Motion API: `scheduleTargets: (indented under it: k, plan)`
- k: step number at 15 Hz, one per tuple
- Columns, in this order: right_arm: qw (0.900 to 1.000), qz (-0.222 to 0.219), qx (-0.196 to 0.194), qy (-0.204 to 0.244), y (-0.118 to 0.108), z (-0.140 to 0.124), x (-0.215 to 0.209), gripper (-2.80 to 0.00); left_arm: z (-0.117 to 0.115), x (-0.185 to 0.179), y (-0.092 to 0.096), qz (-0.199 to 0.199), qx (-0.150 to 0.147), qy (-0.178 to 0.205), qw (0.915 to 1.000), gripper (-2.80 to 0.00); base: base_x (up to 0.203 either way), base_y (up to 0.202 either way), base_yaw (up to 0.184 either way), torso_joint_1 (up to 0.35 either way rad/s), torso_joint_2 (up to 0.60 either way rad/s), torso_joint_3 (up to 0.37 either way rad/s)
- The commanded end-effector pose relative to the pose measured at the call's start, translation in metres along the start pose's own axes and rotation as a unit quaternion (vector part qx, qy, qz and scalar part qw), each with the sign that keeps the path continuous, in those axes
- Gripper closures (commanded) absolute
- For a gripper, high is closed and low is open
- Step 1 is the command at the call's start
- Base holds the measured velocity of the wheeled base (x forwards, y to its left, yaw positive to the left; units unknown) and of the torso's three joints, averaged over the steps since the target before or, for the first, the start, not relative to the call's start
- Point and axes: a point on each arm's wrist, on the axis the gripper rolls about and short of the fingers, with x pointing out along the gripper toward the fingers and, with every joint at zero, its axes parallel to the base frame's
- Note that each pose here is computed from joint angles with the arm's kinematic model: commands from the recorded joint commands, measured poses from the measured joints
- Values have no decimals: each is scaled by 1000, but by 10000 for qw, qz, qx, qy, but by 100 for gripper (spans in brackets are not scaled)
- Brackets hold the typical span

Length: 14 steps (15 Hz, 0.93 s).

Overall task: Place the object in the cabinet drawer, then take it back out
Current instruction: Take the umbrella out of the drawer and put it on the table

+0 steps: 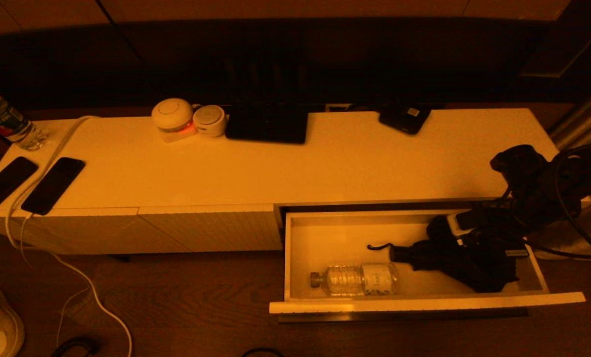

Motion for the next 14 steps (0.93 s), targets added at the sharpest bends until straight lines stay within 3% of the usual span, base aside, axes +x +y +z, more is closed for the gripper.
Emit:
scheduleTargets:
  k: [1, 14]
  plan:
    - [10000, 32, -9, 0, 0, 0, 1, -280, 0, 0, 0, 0, -4, 0, 10000, 0, 0, 0, 0, 0, 0, 0]
    - [9987, 439, 203, -125, 7, -2, 33, -280, 0, 0, 0, 0, -4, 0, 10000, 0, 0, 0, 0, 0, 0, 0]
